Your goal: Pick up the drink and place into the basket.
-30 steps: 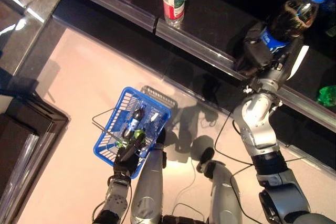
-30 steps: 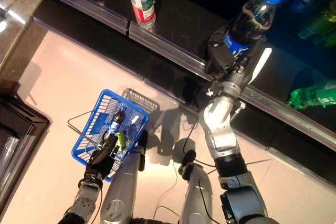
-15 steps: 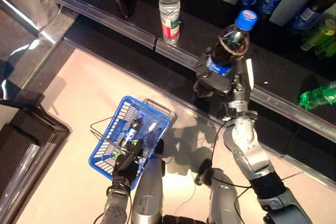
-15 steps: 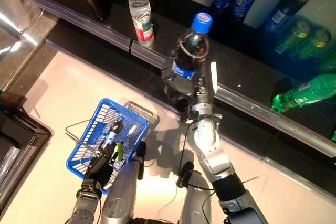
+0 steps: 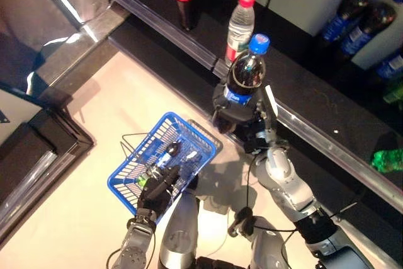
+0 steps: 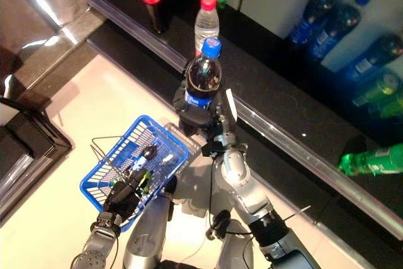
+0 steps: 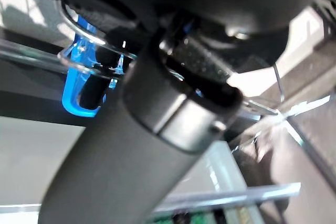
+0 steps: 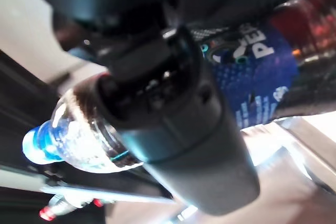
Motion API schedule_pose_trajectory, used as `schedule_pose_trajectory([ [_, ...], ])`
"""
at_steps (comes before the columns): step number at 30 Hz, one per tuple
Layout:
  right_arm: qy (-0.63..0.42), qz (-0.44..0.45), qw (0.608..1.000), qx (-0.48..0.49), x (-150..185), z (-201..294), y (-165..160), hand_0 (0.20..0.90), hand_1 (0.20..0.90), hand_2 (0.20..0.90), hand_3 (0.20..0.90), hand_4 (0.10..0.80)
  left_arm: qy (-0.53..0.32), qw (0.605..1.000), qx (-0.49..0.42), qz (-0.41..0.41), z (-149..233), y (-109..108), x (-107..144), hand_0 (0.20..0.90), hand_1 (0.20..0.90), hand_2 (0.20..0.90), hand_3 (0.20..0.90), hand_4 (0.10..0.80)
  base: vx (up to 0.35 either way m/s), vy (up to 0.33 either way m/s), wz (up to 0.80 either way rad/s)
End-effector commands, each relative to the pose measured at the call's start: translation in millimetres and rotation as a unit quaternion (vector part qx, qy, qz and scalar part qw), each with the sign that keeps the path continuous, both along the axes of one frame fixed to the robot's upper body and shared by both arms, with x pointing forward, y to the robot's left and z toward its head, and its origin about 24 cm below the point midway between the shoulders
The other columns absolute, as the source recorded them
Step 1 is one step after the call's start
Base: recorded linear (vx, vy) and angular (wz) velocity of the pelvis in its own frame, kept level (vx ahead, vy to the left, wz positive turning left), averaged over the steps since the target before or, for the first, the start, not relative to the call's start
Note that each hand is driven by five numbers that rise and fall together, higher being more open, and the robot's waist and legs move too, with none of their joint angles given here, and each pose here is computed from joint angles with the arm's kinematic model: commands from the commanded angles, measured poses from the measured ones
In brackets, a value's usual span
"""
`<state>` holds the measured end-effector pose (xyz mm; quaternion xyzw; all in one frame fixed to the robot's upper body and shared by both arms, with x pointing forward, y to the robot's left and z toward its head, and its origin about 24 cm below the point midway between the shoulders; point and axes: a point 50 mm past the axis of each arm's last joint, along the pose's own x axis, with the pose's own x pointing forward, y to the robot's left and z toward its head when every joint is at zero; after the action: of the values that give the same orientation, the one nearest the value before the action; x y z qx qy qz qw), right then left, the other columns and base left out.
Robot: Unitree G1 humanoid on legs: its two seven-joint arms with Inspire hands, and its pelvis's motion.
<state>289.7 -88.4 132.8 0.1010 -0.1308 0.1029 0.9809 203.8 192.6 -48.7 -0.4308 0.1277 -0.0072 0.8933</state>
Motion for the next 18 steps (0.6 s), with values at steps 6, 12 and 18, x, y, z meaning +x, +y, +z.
schedule_pose_trajectory([
  [6,-0.095,0.053,0.991,0.075,1,46,32,0.3,0.3,0.3,0.2,0.1,-0.398,0.894,-0.026,-0.207,138,-51,22,0.3,0.3,0.3,0.2,0.1,0.028,-0.045,0.19],
  [12,-0.053,0.031,0.997,0.053,13,27,40,0.3,0.3,0.3,0.2,0.1,-0.434,0.858,-0.035,-0.27,156,-64,19,0.3,0.3,0.3,0.2,0.1,0.039,-0.036,0.21],
  [18,-0.012,-0.008,1.0,0.017,20,3,42,0.3,0.3,0.3,0.2,0.1,-0.447,0.834,-0.094,-0.308,165,-71,13,0.3,0.3,0.3,0.2,0.1,0.039,-0.023,0.19],
])
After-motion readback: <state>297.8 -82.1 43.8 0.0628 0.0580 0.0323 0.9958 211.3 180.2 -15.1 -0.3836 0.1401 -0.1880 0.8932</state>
